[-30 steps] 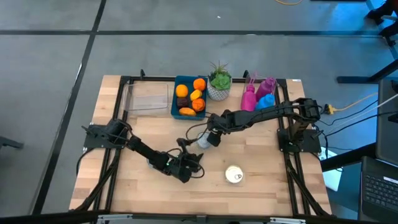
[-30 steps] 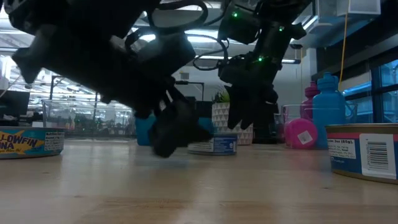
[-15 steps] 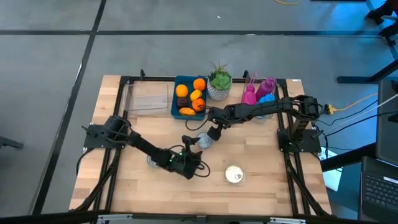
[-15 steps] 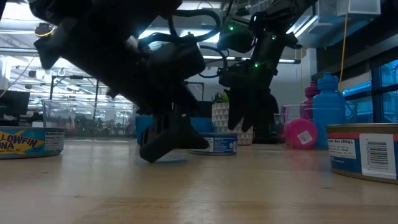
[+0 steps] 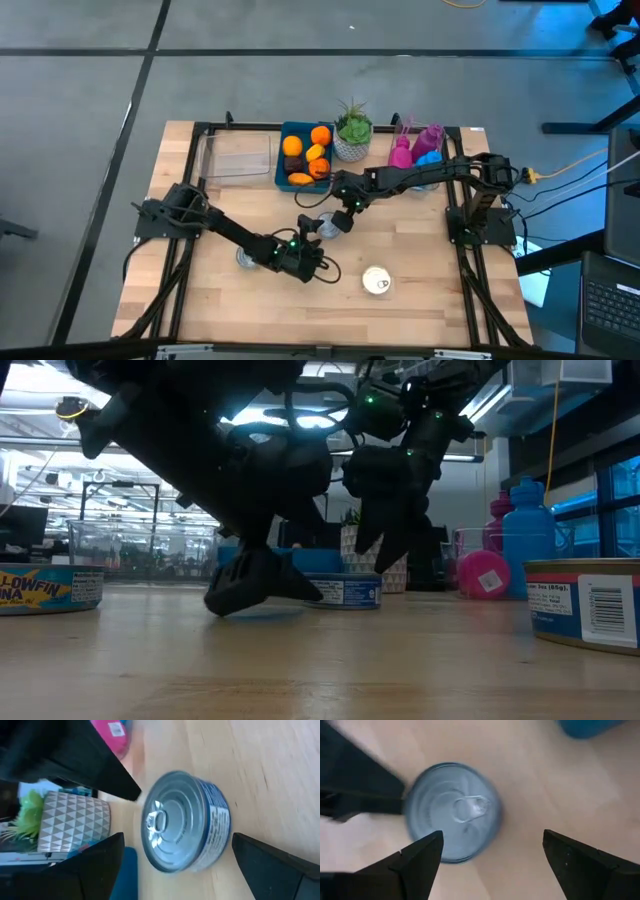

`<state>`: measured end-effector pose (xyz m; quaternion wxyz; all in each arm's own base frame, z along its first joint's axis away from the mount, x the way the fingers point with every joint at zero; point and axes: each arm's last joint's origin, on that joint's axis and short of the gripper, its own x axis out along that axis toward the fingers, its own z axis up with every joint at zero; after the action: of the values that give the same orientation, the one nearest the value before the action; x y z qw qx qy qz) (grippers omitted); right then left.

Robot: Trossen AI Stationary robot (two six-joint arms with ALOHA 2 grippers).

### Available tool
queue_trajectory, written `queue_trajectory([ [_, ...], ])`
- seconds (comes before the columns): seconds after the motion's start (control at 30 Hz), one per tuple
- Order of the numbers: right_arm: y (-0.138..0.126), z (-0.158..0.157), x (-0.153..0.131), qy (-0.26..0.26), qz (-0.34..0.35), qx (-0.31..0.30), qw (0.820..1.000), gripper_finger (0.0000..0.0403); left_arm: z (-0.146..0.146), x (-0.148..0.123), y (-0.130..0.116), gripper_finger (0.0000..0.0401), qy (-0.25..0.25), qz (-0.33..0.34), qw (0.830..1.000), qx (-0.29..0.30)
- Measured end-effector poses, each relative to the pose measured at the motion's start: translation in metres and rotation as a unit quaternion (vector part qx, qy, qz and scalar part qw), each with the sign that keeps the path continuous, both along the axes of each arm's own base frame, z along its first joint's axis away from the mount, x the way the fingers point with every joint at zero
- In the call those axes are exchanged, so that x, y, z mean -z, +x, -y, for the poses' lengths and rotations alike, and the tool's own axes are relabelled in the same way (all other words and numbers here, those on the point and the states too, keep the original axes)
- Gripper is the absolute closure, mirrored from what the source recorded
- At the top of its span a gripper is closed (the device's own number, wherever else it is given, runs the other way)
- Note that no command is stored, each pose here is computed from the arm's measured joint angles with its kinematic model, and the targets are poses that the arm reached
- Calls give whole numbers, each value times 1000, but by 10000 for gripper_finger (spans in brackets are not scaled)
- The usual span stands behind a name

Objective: Pick & Place Food Item
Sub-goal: Put the blue tuna can into the left transparent bin

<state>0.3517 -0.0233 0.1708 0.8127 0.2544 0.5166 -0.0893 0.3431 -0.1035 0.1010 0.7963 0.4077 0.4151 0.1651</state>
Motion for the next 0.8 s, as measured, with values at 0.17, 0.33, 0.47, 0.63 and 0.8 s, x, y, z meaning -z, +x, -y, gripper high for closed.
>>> queue_trajectory([
  [0.17, 7, -6, -4, 26, 39, -14, 999, 62, -6, 4, -4, 40, 6, -31, 999, -6],
  [0.33, 9, -9, -2, 37, 45, -7, 998, 62, -12, 4, -2, 40, 10, -34, 999, -13],
  [0.47, 3, -4, 6, -5, -3, 39, 999, 62, -13, 3, -2, 40, 35, -30, 999, -21],
  [0.63, 2, 4, 23, 14, -50, 53, 997, 62, -13, 1, 0, 40, 51, -28, 998, -17],
  [0.8, 12, 0, 32, 66, -17, 23, 997, 62, -12, 0, 1, 40, 56, -13, 998, -23],
])
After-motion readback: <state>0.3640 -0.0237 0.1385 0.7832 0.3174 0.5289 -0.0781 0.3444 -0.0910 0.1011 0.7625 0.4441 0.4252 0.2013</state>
